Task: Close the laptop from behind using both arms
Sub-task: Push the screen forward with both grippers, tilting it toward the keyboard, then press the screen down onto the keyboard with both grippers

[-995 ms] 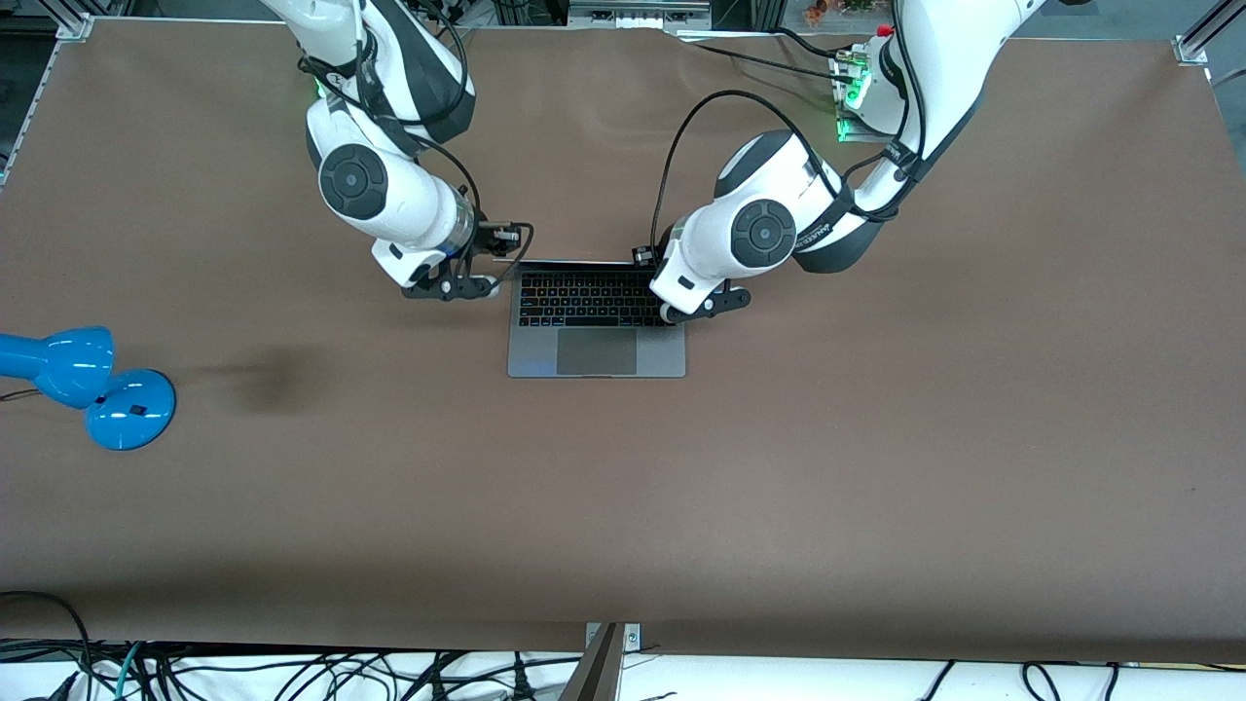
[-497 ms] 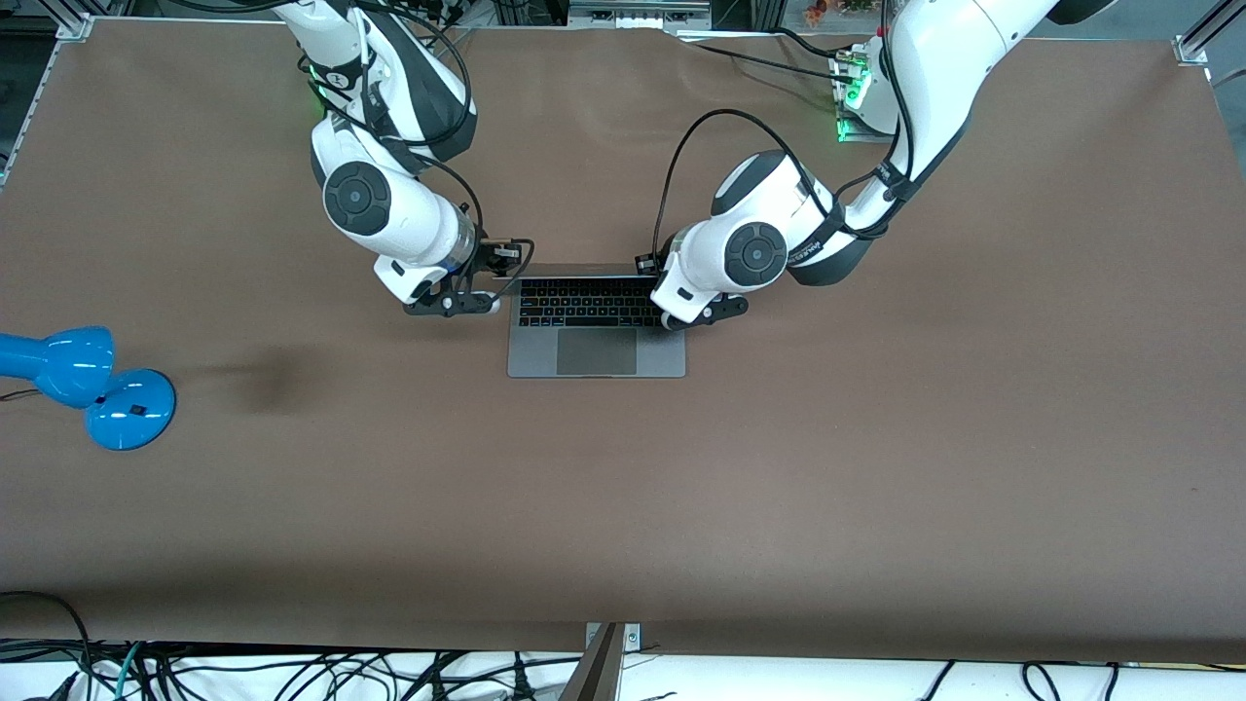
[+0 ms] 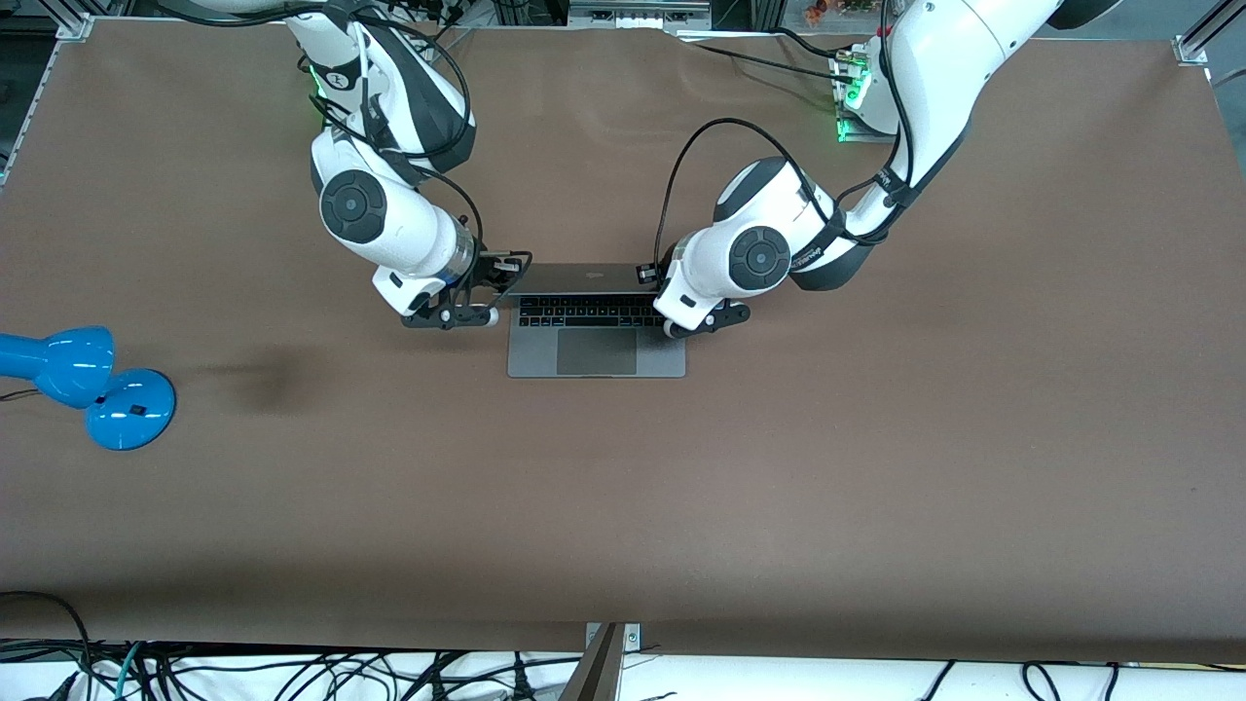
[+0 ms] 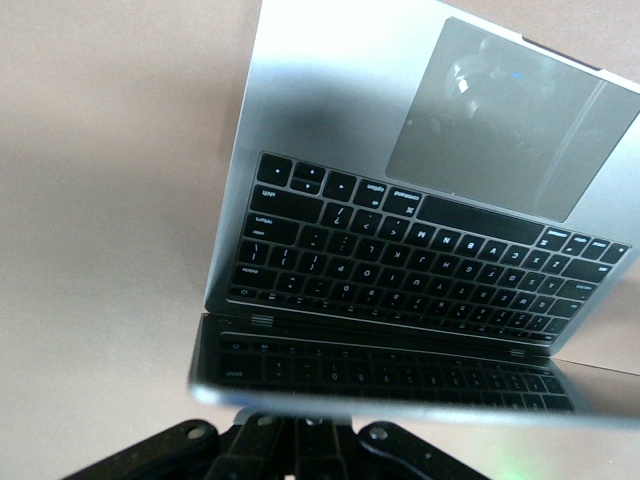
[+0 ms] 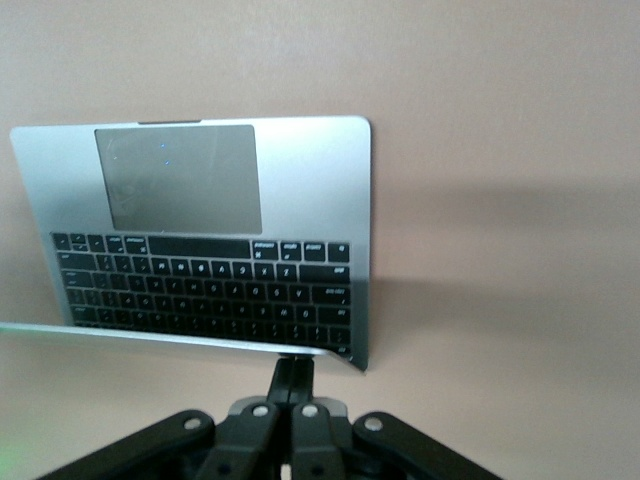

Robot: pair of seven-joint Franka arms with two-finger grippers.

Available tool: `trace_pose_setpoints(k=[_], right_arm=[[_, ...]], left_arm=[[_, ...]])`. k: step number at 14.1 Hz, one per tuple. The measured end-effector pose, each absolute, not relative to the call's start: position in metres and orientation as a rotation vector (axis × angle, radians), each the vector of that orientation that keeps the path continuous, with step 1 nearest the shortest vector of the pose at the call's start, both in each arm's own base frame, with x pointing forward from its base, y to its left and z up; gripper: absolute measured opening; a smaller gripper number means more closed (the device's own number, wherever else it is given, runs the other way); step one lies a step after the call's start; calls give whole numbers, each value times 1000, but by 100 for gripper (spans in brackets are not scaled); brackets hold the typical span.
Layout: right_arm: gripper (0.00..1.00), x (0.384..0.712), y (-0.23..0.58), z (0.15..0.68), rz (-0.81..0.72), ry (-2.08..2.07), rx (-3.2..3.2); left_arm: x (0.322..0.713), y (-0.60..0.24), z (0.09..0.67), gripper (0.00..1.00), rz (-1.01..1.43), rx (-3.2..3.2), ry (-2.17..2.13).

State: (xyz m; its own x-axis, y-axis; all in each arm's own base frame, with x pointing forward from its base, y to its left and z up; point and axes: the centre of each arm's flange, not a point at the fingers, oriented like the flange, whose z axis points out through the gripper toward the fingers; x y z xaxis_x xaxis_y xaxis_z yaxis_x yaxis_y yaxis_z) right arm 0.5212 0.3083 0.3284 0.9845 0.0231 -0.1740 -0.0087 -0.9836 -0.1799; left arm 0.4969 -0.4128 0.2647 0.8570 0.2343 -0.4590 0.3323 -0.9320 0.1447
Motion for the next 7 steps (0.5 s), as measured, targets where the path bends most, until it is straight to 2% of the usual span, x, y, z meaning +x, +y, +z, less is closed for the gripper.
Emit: trace_pose_setpoints(k=[7], right_arm=[[1, 540, 312, 309, 238, -21, -2931]], left_arm=[[506, -414, 260, 1, -599, 2798, 442]])
